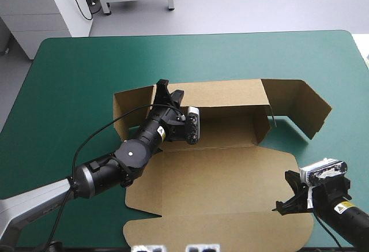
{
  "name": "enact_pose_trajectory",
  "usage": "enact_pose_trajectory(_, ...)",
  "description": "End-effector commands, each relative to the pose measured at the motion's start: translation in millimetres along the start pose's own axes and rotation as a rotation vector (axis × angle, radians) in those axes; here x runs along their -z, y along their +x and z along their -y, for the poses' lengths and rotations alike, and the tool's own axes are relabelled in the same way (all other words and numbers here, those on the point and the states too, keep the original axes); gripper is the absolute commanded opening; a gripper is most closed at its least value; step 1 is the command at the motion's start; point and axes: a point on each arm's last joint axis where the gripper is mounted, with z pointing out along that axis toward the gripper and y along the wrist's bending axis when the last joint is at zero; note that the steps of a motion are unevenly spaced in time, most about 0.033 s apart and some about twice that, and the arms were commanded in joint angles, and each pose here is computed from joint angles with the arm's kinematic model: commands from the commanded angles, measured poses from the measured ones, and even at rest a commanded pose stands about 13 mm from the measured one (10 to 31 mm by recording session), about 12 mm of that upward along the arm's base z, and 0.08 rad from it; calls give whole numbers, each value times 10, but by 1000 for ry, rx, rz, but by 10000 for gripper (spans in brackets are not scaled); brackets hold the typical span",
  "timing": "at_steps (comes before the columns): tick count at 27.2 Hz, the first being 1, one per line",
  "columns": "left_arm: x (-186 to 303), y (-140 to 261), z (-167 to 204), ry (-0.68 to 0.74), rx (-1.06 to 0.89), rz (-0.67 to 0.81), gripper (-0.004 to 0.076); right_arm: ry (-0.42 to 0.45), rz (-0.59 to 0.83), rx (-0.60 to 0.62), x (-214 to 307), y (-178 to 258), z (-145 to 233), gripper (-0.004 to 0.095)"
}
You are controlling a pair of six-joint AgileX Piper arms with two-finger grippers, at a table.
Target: Fold the box
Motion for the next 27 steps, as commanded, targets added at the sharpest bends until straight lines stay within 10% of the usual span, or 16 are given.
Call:
enact_pose_trajectory(1, 156, -27, -232, -89, 14, 30, -8, 24, 142, 3, 147, -297, -11, -14)
enact_pose_trajectory(27, 126, -40, -179, -48, 61, 38, -8, 52, 18, -156, -791, -2360, 842, -12)
